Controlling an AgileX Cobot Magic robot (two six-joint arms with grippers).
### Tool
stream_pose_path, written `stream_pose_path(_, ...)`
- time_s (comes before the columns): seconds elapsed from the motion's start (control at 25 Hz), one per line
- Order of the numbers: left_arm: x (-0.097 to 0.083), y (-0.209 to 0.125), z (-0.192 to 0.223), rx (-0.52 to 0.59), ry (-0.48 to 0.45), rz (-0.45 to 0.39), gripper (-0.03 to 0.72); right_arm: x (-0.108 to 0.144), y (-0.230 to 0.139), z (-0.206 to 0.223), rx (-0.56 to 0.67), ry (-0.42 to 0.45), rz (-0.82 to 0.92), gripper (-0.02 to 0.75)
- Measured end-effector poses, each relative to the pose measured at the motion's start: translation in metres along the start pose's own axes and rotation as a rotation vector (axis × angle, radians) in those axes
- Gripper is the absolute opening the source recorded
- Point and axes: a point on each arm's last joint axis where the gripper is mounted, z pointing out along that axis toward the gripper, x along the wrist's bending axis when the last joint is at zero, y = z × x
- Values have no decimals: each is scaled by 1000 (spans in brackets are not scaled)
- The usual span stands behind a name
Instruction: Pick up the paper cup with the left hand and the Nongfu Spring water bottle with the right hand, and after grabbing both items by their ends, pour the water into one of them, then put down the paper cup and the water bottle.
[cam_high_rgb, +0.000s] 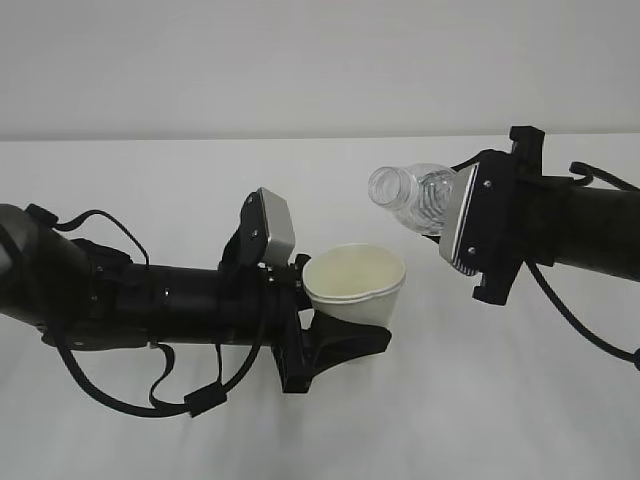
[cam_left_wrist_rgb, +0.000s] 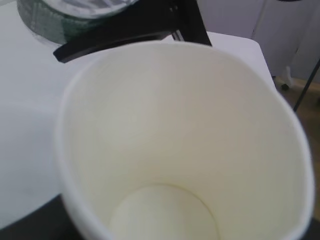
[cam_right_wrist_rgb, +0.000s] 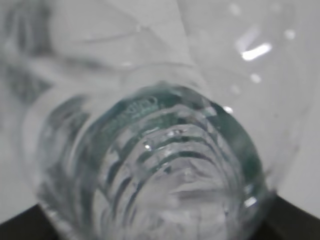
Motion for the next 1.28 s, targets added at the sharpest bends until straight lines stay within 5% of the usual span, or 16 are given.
stream_pose_path(1.28,2,0,0,1,15,100,442,-8,-1,0,19,-82,-195,473)
